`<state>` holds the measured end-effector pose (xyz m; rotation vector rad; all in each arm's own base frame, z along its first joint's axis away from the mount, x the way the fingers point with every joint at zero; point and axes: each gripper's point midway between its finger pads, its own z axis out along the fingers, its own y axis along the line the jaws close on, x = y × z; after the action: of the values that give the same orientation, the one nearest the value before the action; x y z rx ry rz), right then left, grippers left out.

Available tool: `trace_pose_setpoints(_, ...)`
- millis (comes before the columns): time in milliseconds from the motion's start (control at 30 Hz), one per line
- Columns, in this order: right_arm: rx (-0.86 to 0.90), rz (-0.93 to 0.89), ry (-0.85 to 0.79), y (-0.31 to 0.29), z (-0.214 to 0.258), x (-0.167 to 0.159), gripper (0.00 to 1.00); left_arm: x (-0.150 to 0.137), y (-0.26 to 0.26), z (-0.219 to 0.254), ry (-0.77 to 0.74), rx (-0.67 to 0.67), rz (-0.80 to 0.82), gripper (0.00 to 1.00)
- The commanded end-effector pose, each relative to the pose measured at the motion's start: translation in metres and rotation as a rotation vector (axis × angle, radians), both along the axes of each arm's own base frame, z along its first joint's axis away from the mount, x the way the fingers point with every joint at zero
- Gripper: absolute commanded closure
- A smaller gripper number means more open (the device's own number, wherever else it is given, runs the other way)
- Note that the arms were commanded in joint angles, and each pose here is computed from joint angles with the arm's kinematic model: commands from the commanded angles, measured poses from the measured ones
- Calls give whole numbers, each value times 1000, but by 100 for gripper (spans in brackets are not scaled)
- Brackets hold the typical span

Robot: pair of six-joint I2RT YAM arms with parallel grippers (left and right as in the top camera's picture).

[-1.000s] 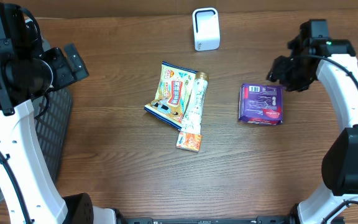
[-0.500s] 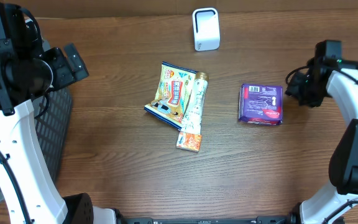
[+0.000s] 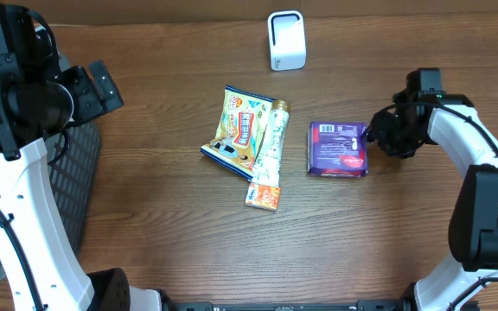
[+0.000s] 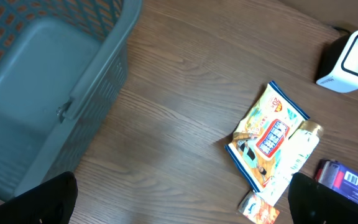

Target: Scan the item barcode

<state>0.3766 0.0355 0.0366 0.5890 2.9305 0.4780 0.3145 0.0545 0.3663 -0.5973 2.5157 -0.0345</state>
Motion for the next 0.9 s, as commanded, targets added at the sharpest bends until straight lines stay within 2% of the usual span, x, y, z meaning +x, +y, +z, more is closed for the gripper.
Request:
trace_pose_setpoints(0, 10, -15, -36, -8, 22, 14, 39, 1, 1, -2, 6, -12, 14, 0)
trace_pose_setpoints(167, -2, 68, -48, -17, 53, 17, 30, 1, 1, -2, 5, -12, 14, 0)
trace_pose_setpoints(300, -12, 133, -44, -17, 58, 13, 12, 1, 1, -2, 6, -12, 14, 0)
trace_pose_setpoints(433, -13, 133, -46, -17, 52, 12, 0, 1, 1, -2, 6, -12, 14, 0)
trace_pose_setpoints(567, 0, 130, -43, -15, 41, 9, 0, 1, 1, -2, 5, -12, 14, 0)
trace_pose_setpoints(867, 178, 181, -104, 15, 25, 6, 0, 1, 1, -2, 6, -12, 14, 0)
